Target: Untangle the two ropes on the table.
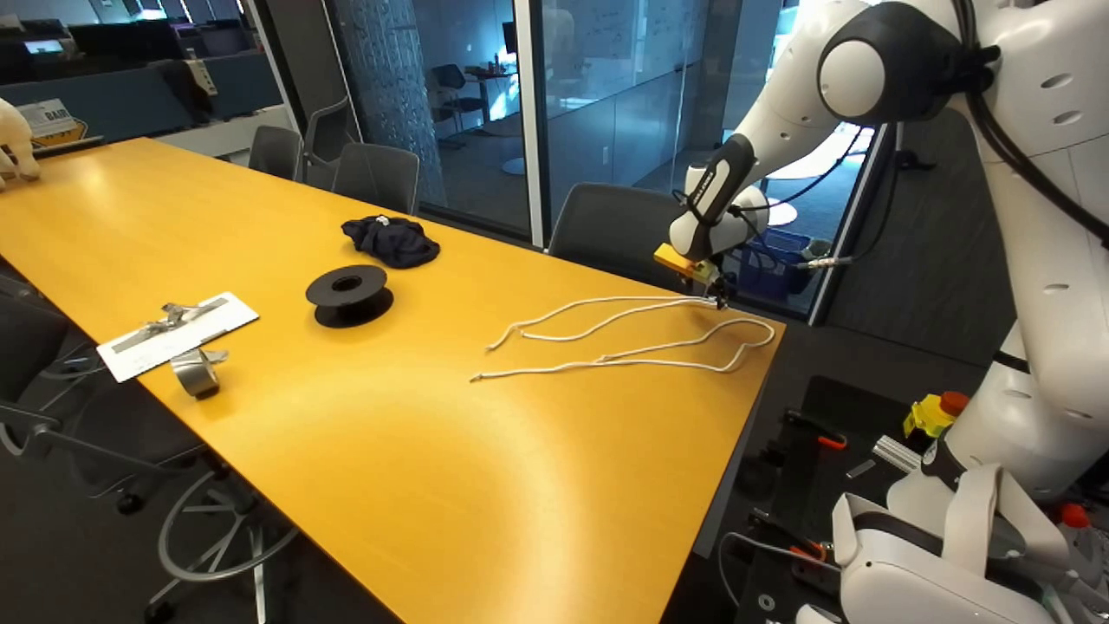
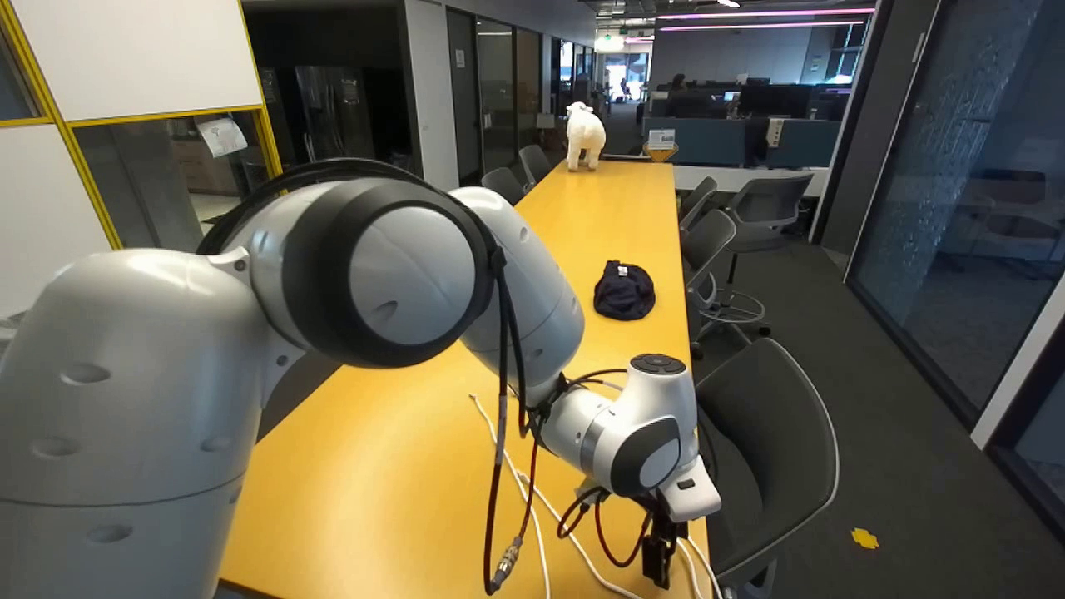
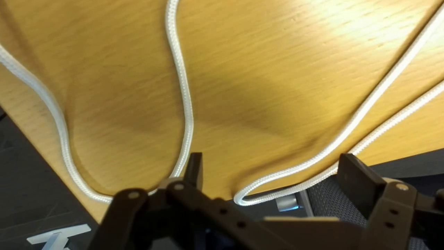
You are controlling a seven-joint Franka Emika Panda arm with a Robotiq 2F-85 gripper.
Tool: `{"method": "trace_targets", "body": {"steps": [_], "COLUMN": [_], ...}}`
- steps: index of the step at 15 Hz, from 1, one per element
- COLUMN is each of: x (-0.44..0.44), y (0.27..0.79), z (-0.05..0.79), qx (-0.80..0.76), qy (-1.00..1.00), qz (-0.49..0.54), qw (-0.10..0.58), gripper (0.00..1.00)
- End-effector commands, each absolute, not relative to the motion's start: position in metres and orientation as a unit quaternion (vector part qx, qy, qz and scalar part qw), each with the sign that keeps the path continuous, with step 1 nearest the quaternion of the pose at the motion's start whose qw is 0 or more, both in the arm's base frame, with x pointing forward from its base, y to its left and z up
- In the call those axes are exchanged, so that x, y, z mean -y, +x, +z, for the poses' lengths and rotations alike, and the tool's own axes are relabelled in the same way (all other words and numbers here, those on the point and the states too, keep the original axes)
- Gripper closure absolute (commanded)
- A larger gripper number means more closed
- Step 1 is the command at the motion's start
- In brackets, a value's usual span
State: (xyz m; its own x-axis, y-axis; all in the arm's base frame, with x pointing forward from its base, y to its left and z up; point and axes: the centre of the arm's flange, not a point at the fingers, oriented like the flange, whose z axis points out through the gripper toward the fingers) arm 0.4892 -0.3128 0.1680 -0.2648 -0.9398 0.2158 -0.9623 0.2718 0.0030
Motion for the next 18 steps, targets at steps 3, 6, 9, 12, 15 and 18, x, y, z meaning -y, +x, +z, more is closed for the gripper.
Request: {"method": "trace_targets", "body": {"steps": [3, 6, 9, 12, 15, 18], "x": [0.328, 0.334, 0.339, 0.345, 0.345, 0.337], "y": [0.512, 0.518, 0.521, 0.521, 0.518, 0.511], "z": [0.152, 0.146, 0.142, 0.139, 0.135, 0.134], "qx": [0.800, 0.802, 0.803, 0.805, 0.802, 0.794], "qy": [0.587, 0.583, 0.581, 0.579, 0.582, 0.594], "qz": [0.060, 0.056, 0.053, 0.050, 0.041, 0.006], "qw": [0.109, 0.115, 0.119, 0.122, 0.126, 0.128], "gripper": [0.00, 0.00, 0.00, 0.00, 0.00, 0.00]}}
